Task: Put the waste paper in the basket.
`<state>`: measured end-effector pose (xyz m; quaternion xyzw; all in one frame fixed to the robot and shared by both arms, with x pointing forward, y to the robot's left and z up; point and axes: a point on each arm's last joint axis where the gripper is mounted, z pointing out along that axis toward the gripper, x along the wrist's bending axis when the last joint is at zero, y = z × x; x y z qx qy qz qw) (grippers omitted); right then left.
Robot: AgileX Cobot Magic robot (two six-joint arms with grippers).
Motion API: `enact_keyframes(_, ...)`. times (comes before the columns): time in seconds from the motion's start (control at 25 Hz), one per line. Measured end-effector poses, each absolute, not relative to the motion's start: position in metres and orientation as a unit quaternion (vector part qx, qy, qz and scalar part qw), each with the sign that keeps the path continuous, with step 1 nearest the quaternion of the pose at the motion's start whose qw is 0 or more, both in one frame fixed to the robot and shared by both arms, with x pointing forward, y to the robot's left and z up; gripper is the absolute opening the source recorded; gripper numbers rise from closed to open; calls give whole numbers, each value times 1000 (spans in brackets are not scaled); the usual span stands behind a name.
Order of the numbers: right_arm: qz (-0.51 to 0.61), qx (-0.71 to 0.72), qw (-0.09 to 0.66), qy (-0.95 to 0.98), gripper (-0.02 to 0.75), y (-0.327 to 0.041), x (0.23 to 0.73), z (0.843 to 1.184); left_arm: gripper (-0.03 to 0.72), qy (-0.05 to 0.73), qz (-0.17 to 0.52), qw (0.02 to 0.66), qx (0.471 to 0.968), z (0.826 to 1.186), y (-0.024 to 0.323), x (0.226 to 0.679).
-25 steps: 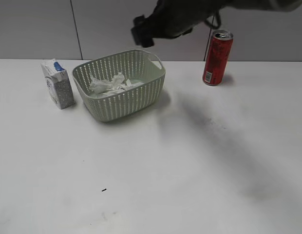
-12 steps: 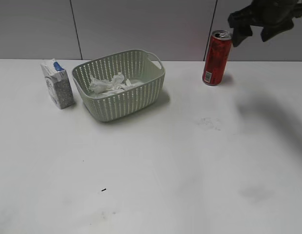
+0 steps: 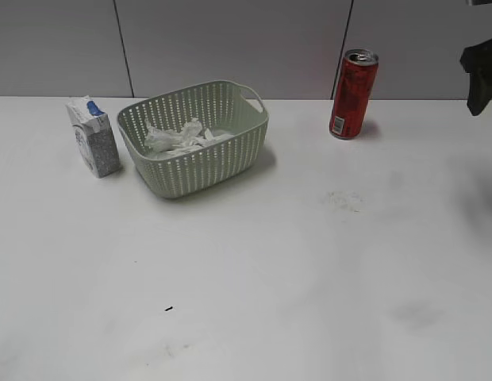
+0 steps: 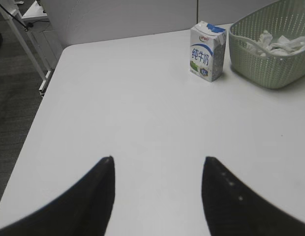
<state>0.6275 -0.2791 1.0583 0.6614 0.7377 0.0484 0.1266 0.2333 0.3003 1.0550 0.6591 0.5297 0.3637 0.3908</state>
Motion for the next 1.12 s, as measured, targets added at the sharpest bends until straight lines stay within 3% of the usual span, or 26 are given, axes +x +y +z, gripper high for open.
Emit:
enact_keyframes(0.2, 55, 655, 121, 744, 581, -282, 565, 1069, 393, 530, 364, 391, 659, 1055, 300, 233)
enact_keyframes(0.4, 133, 655, 143, 730, 581, -281, 497, 1074, 375, 530, 364, 391, 659, 1055, 300, 233)
enact_keyframes(0.92, 175, 653, 160, 719, 581, -289, 360, 1007, 316, 530, 364, 391, 659, 1055, 300, 233)
enact_keyframes(1.12, 244, 639, 212, 698, 581, -289, 335, 1025, 289, 530, 364, 391, 659, 1055, 300, 233)
